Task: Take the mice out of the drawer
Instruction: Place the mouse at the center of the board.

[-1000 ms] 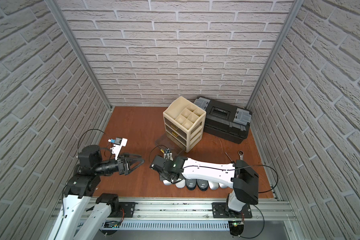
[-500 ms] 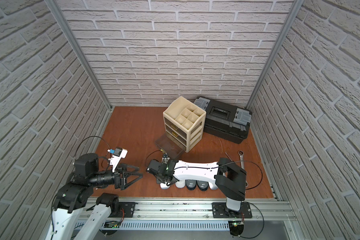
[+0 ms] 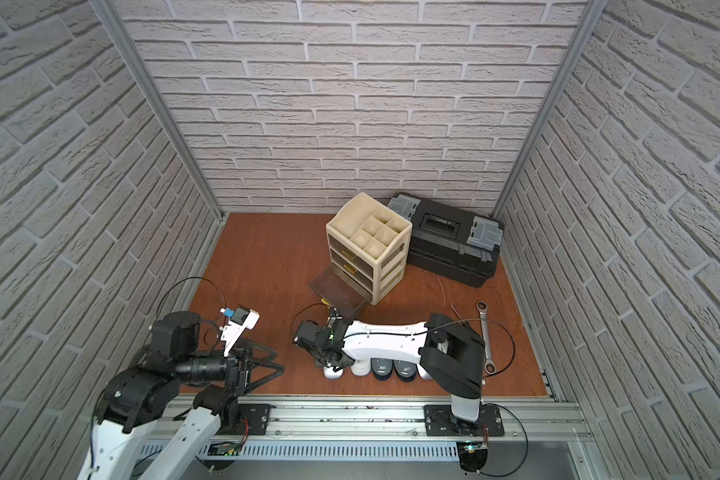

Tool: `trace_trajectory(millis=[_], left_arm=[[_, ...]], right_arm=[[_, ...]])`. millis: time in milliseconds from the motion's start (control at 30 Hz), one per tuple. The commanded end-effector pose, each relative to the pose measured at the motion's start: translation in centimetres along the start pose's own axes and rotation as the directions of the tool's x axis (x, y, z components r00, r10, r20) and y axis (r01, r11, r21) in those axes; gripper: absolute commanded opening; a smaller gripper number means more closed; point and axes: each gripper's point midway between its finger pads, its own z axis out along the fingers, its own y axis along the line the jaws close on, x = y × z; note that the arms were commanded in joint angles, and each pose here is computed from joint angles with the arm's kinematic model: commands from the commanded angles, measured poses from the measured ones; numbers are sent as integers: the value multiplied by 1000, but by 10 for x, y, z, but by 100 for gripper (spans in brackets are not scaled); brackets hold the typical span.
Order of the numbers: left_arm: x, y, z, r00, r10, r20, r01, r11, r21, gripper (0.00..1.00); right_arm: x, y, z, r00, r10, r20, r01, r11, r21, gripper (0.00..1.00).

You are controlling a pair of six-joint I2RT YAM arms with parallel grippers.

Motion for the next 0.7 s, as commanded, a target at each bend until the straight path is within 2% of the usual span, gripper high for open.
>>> trace_trajectory(millis=[0,267,667], left_arm=[[1,-4,-4,999,36,-8,-37,999,-23,98],[3,12,-6,999,37,-6,-38,993,-113,98],[1,12,-4,999,37,-2,-37,993,-108,98]], right_arm=[[-3,-5,7,1000,27,6,-27,999,26,44],[0,-14,13,999,40,-3,-40,997,64,48],[-1,-24,19,998,63,8,-63,993,97,56]])
